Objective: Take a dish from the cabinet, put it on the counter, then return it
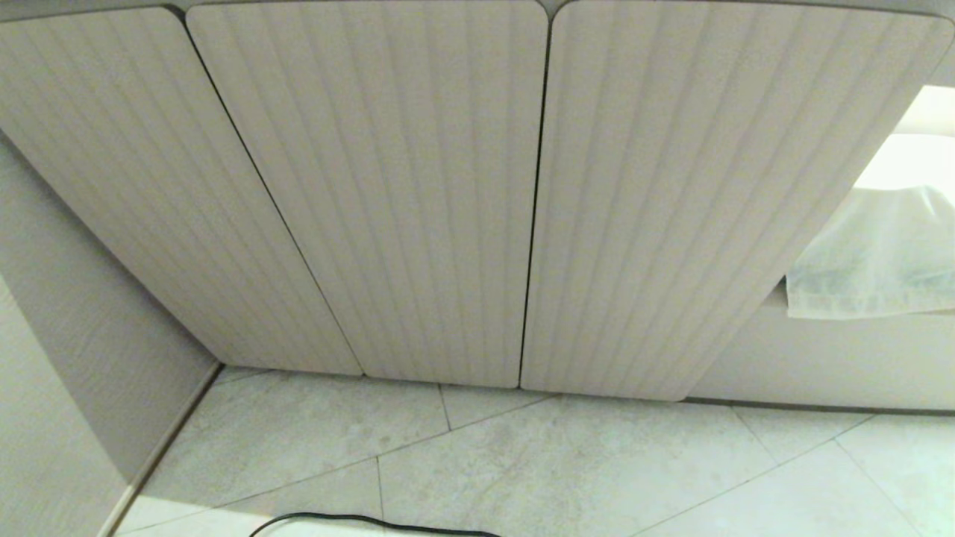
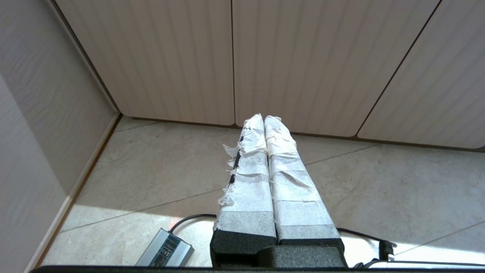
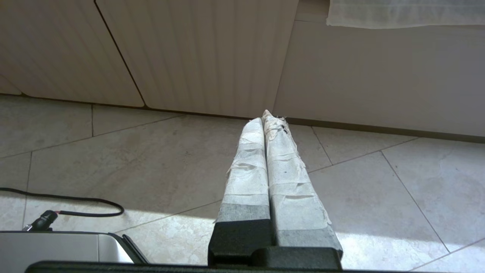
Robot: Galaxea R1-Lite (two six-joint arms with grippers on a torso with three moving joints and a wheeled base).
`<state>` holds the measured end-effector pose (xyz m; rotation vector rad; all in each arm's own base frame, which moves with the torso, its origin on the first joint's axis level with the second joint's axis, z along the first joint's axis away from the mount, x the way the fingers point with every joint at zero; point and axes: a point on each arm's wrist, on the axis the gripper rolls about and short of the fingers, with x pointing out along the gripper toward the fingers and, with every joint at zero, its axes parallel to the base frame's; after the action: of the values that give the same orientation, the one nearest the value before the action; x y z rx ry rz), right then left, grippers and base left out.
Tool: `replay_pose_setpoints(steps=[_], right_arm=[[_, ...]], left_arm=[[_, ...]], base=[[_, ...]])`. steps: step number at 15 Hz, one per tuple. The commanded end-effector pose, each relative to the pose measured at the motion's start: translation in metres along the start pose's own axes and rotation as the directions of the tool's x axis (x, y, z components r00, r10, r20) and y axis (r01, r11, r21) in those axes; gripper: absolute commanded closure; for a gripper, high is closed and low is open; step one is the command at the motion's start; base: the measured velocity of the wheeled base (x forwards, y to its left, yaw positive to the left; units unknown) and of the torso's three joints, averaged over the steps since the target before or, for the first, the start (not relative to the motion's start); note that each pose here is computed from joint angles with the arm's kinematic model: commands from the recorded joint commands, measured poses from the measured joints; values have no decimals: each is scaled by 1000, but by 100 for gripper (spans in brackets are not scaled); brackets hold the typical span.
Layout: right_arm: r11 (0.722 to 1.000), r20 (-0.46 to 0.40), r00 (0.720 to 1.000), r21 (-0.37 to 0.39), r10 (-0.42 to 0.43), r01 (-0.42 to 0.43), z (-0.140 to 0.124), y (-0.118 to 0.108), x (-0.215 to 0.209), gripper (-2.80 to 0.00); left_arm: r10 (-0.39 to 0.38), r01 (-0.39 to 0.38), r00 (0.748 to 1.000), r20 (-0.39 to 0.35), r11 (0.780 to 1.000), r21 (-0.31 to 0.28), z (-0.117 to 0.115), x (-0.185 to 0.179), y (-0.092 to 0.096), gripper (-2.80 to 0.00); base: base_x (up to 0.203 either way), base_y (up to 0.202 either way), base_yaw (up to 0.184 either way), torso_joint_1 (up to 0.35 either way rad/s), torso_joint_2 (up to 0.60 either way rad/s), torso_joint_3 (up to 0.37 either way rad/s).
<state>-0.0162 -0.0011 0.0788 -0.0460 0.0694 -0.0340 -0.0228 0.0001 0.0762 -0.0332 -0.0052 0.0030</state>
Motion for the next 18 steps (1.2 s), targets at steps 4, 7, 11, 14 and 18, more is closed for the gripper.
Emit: replay_pose_setpoints(steps=[4,7,11,14,18], right_arm=[[1000,71,997,11,-3,2,-3,0,-6,0],[1000,70,998,12,-3,2,-4,0,-6,0],[1000,70,998,12,-1,1,-4,0,-6,0],[1000,70,998,12,-1,1,-4,0,-6,0],[1000,70,998,13,-1,0,-4,0,-6,0]], left_arm=[[0,0,1000,1,1000,-1,0,0,0,0],[1,-1,1000,1,1000,-1,0,0,0,0],[1,-1,1000,0,1000,-1,0,0,0,0],[0,0,1000,3,1000,-1,0,0,0,0],[0,0,1000,2,1000,-1,0,0,0,0]], base=[[0,0,0,0,0,0],[0,0,0,0,0,0],[0,0,0,0,0,0],[0,0,0,0,0,0],[0,0,0,0,0,0]])
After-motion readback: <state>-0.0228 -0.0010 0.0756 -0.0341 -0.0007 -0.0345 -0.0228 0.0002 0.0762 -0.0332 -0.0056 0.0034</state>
